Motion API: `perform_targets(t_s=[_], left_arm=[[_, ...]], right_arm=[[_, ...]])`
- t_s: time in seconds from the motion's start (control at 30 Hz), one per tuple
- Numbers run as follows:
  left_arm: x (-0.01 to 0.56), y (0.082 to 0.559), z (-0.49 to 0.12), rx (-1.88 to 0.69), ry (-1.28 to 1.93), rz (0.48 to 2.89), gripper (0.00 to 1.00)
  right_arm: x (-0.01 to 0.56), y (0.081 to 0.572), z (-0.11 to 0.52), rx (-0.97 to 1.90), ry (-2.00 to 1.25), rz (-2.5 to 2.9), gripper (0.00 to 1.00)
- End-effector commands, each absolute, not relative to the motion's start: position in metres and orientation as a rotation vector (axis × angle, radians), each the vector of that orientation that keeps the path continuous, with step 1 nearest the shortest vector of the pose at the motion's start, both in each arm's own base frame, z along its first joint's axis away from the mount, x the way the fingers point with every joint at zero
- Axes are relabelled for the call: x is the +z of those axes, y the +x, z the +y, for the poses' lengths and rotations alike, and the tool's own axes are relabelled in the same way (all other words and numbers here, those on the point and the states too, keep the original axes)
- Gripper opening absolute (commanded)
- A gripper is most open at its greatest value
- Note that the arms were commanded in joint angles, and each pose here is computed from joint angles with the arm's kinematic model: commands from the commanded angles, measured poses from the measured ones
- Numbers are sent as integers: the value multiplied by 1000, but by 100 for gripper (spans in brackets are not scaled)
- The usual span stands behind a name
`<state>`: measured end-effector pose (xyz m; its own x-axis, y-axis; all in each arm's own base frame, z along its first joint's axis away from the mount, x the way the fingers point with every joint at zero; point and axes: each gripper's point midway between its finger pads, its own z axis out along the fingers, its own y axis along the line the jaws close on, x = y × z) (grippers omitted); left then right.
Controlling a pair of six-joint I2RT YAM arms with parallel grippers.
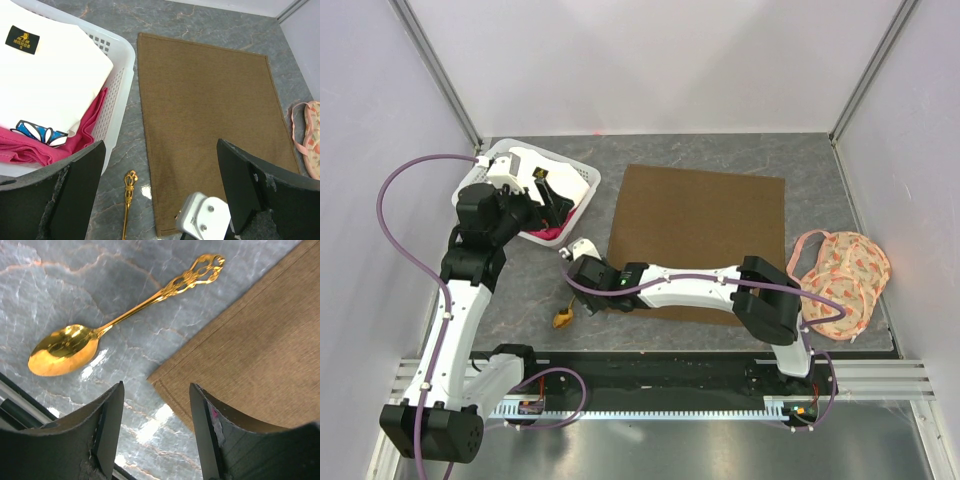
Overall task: Fold the napkin, place the utensils inside, and roll it up
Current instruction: Fold the napkin
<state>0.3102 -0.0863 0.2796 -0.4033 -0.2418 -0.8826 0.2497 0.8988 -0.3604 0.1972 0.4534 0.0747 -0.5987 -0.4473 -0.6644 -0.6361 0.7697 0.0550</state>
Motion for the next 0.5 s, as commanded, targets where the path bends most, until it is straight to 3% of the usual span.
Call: perform_targets(t_s=[0.0, 0.47], left_arm=[[288, 312, -90, -554, 10, 1875, 99], [285, 314, -92, -571, 6, 1887, 99]], right_arm=[[65, 196, 454, 326, -774, 2316, 63], [37, 205, 460, 223, -807, 2310, 54]])
